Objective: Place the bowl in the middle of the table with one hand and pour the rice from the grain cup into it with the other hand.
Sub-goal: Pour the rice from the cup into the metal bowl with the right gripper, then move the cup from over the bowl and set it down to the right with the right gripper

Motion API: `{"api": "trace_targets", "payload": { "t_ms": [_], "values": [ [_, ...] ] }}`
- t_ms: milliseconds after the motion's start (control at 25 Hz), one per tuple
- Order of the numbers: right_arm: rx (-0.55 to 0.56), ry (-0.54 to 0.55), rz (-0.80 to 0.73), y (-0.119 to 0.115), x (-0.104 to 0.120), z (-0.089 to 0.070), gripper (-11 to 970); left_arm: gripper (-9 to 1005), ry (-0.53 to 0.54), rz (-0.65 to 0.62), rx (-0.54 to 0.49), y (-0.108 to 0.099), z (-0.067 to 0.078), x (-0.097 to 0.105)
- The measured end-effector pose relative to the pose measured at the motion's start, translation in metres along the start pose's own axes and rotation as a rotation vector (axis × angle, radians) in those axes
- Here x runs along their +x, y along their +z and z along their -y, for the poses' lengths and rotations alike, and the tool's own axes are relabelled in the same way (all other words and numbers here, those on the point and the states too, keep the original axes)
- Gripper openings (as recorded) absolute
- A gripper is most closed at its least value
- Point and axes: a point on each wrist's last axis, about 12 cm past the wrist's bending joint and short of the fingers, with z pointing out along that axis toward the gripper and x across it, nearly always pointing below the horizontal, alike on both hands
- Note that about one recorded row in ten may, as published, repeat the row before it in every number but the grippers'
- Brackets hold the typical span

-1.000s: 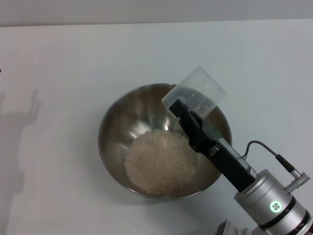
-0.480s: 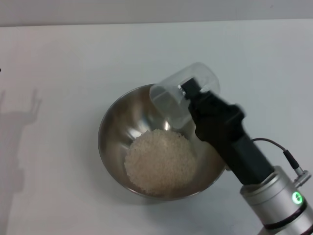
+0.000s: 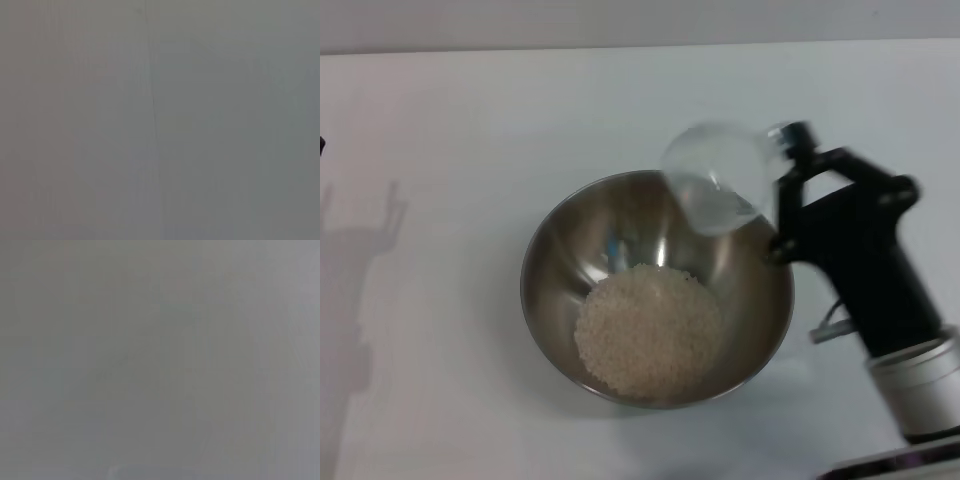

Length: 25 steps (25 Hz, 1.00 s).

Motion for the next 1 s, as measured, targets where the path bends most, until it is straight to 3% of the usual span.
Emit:
{"api": "trace_targets", "payload": {
  "t_ms": [80, 360, 600, 1000],
  "values": [
    [0.065, 0.178, -0.028, -0.002, 0.016, 0.015, 68, 805, -0.001, 0.000, 0.002, 0.000, 0.000, 0.000],
    [0.151, 0.407, -0.107, -0.010, 0.053, 0.043, 71, 805, -0.002, -0.001, 0.009, 0.000, 0.002, 0.000],
    [0.169, 0.432, -0.202, -0.016, 0.080, 0.058, 74, 804, -0.003, -0.001, 0.011, 0.000, 0.003, 0.000],
    [0.145, 0.492, -0.293, -0.010, 0.099, 0.060, 78, 804, -0.007, 0.003, 0.015, 0.002, 0.004, -0.001]
  ]
}}
